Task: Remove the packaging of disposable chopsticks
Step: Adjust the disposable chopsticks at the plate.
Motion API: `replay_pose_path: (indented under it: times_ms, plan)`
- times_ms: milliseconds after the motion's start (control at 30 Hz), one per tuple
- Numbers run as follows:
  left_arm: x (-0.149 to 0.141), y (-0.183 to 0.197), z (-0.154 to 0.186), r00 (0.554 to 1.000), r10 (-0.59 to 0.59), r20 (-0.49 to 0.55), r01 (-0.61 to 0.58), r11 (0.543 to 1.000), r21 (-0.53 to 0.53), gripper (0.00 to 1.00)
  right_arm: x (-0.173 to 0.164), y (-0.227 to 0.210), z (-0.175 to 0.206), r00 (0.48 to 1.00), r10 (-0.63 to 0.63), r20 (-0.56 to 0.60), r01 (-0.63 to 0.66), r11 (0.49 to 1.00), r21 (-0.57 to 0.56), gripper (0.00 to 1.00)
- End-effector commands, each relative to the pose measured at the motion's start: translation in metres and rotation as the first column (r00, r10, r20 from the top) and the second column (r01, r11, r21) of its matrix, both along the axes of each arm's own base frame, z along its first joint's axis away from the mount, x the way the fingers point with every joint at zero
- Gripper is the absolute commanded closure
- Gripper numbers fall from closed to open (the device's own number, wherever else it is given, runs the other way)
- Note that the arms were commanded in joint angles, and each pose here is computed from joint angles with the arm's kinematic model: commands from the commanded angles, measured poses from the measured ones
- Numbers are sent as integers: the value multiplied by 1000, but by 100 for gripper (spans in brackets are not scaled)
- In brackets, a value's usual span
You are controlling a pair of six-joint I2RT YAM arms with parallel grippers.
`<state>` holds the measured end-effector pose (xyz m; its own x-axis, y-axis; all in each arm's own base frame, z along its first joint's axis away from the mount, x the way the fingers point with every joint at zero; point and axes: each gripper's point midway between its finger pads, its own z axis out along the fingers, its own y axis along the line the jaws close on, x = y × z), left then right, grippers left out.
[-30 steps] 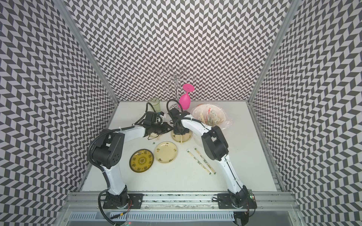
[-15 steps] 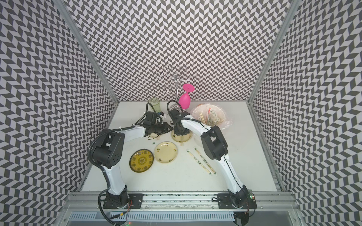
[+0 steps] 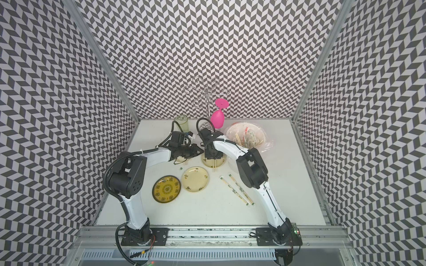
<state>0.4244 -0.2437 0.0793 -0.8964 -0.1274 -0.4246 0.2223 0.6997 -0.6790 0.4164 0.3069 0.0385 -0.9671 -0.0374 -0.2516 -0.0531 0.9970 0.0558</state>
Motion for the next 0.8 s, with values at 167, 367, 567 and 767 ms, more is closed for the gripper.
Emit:
replay_pose_path:
  times_ms: [167,367,567,767]
  plan:
    - [9,0,12,999,2,39,-1,1000,-7,84,8,1,41,996,-25,81,22,999,34,57]
    - [11,3,16,999,11,52,-11,1000,0,84,12,4,76,988,-35,150,28,998,50,53]
    - [17,13,36,993,37,111,-39,999,14,84,1,19,115,980,-13,198,-10,993,116,53]
    - [26,58,103,949,136,285,-147,989,17,81,-34,40,191,954,40,298,-100,977,189,54]
